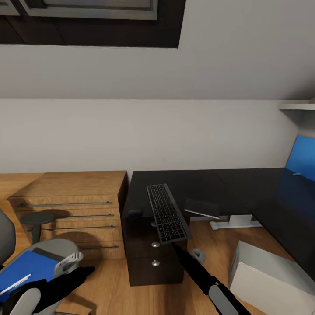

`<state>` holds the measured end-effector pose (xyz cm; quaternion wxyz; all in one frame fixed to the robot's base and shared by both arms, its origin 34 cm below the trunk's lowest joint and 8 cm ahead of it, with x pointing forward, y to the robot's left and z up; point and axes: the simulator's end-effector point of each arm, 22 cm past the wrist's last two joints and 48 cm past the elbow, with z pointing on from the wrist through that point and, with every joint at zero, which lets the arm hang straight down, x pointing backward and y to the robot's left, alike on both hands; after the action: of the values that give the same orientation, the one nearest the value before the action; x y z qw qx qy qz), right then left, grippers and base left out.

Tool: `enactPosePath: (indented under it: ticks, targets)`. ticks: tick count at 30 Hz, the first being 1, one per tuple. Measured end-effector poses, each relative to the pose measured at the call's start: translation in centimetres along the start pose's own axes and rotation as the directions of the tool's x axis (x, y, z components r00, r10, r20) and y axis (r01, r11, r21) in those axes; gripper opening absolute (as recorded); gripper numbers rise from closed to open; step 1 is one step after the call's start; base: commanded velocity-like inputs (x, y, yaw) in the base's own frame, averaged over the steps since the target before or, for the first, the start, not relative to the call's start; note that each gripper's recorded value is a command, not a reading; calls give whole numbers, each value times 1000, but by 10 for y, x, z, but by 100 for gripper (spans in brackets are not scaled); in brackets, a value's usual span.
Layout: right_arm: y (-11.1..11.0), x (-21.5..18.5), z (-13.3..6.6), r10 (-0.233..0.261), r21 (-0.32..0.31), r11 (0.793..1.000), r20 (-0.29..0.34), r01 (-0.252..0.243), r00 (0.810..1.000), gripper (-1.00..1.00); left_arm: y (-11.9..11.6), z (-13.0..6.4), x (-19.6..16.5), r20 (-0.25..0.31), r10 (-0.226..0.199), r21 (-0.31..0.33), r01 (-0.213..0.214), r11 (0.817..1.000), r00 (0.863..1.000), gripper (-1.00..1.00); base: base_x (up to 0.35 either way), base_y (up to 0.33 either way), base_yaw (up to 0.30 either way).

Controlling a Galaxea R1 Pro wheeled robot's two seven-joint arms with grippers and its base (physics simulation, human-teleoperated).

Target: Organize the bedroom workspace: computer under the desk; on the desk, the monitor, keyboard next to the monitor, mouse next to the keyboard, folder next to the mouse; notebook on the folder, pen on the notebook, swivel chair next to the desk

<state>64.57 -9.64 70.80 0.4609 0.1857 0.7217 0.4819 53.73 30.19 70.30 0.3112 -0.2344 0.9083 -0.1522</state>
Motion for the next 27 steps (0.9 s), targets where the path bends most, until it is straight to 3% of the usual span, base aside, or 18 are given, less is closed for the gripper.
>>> enactPosePath:
  ticks: [10, 18, 27]
  targets:
    - [-7, -41, -10, 26, -18, 1000, 93, -24, 995, 100, -1, 0, 2, -4, 5, 2, -5, 1000, 1000, 100, 0, 0, 0]
    - [-17, -70, -17, 93, -10, 996, 182, -92, 979, 100, -1, 1, 2, -5, 5, 2, -5, 1000, 1000, 100, 0, 0, 0]
    - [-23, -74, -18, 120, 10, 992, 202, -124, 972, 100, 0, 1, 2, -5, 4, 1, -4, 1000, 1000, 100, 0, 0, 0]
